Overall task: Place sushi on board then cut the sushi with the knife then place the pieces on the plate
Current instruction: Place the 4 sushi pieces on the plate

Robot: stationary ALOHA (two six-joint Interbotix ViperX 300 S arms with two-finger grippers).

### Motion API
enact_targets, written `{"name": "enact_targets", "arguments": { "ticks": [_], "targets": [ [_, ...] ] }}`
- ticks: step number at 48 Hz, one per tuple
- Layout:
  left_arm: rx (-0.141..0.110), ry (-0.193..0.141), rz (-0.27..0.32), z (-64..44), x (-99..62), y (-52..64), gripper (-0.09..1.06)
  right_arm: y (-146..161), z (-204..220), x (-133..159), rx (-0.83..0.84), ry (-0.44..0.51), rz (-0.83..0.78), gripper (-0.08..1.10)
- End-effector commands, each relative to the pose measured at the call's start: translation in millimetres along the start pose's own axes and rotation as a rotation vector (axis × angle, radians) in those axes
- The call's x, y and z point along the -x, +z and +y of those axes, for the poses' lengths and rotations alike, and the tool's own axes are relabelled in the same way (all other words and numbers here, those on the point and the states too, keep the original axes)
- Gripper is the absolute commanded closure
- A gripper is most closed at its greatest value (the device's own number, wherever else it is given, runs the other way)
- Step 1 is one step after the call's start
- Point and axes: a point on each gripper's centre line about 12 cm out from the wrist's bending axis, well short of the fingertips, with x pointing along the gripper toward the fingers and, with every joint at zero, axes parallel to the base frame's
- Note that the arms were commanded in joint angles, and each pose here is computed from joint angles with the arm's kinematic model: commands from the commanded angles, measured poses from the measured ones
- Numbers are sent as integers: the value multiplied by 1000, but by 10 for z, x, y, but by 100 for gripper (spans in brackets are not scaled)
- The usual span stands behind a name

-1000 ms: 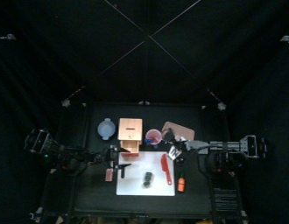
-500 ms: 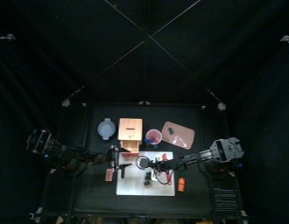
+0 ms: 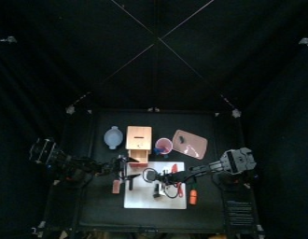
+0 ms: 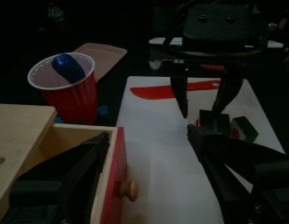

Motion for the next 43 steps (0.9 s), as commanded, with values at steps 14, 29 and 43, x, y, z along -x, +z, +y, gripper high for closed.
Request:
{"name": "enact_targets", "arguments": {
  "ticks": [14, 29, 43],
  "targets": [
    [7, 7, -20, 9, -24, 61, -5, 41, -30, -25, 1, -6, -7, 22],
    [10, 8, -18, 11, -21, 55, -5, 9, -49, -41, -3, -12, 4, 49],
    [18, 17, -3, 28, -2, 12, -5, -257, -737, 701, -186, -64, -21, 52]
  ]
}}
